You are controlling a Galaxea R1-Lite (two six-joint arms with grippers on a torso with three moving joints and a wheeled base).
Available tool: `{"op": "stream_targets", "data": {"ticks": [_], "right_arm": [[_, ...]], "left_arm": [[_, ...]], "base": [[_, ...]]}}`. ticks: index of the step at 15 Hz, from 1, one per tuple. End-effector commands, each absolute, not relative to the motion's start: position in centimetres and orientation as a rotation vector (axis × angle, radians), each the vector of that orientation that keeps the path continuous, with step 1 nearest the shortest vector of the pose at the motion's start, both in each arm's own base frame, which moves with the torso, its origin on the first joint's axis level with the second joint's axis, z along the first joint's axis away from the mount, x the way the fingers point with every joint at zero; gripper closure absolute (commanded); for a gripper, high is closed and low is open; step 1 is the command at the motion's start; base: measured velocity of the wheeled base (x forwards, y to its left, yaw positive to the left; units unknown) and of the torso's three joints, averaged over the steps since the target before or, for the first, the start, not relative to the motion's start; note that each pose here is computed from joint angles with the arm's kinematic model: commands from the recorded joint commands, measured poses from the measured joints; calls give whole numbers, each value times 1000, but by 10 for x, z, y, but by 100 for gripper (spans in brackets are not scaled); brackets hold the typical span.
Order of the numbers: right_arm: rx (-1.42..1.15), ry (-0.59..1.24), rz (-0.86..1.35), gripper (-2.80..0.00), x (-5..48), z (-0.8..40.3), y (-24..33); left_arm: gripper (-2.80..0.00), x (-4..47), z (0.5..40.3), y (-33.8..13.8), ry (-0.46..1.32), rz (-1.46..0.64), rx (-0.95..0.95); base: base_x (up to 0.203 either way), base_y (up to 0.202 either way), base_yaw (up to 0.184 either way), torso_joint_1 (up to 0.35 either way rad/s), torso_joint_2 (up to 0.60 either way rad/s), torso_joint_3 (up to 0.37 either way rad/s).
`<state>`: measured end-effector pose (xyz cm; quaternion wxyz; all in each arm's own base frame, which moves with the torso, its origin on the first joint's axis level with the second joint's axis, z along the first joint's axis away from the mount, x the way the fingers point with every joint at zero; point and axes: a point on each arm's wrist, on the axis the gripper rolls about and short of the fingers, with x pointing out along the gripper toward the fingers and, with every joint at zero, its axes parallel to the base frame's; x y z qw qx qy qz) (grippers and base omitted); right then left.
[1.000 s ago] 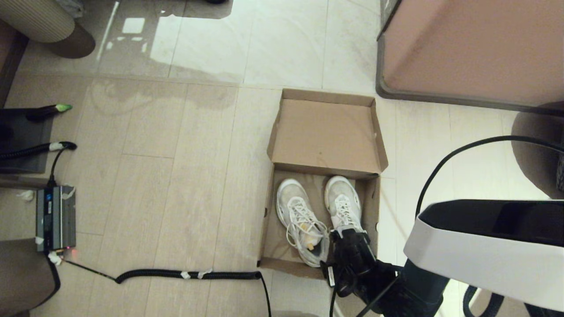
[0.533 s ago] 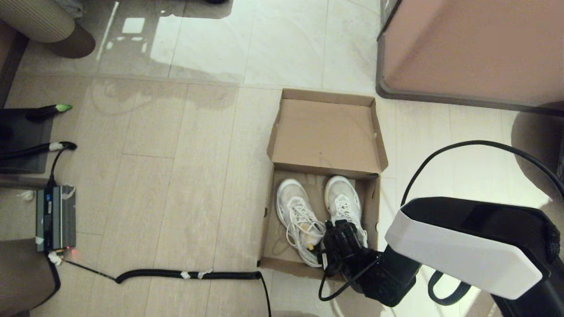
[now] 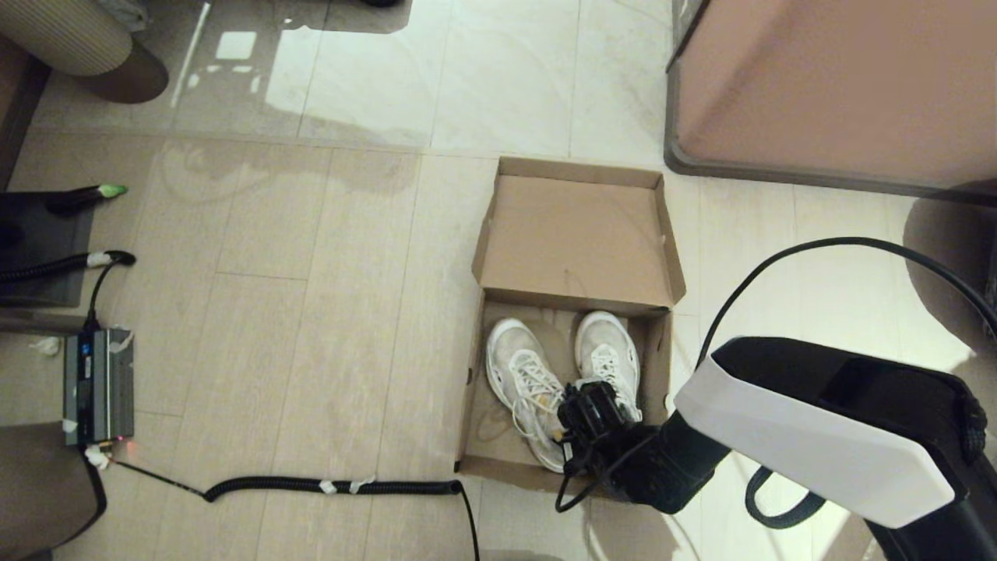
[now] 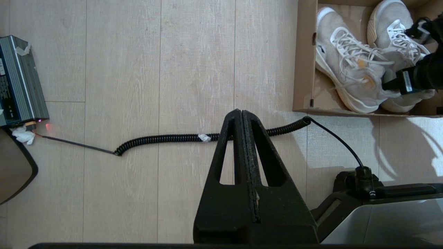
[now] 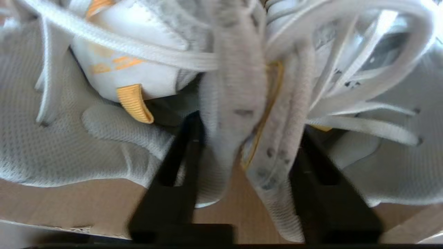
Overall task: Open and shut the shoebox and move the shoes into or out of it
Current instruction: Put the shoes out of the shoe box
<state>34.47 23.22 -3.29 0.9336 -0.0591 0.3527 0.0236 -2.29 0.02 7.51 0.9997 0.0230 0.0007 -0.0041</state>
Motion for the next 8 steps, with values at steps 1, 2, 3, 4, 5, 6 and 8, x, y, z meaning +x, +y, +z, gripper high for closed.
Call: {"op": "stream_targets", "data": {"ticks": [1,2,3,4,5,6,8], "right_arm": [[-140,745,34,0,351,-25,237],[-150,760,30,0,352,-16,237],[-156,770,28,0,351,-8,237],[-161,778,25,0,351,-4,236],[-165,784,23,0,350,-3,235],[-166,789,17,0,351,-4,233],[-177,802,16,0,351,-11,233]], "left_arm": [[0,-23,75,0,3,-8,46],[0,-23,75,0,3,-8,46],[0,-23,75,0,3,-8,46],[0,-23,75,0,3,-8,46],[0,-23,75,0,3,-8,46],[0,-23,75,0,3,-8,46],[0,-23,75,0,3,-8,46]], "base": [[0,0,0,0,0,0],[0,0,0,0,0,0],[0,0,0,0,0,0],[0,0,0,0,0,0],[0,0,0,0,0,0],[0,0,0,0,0,0],[0,0,0,0,0,0]]}}
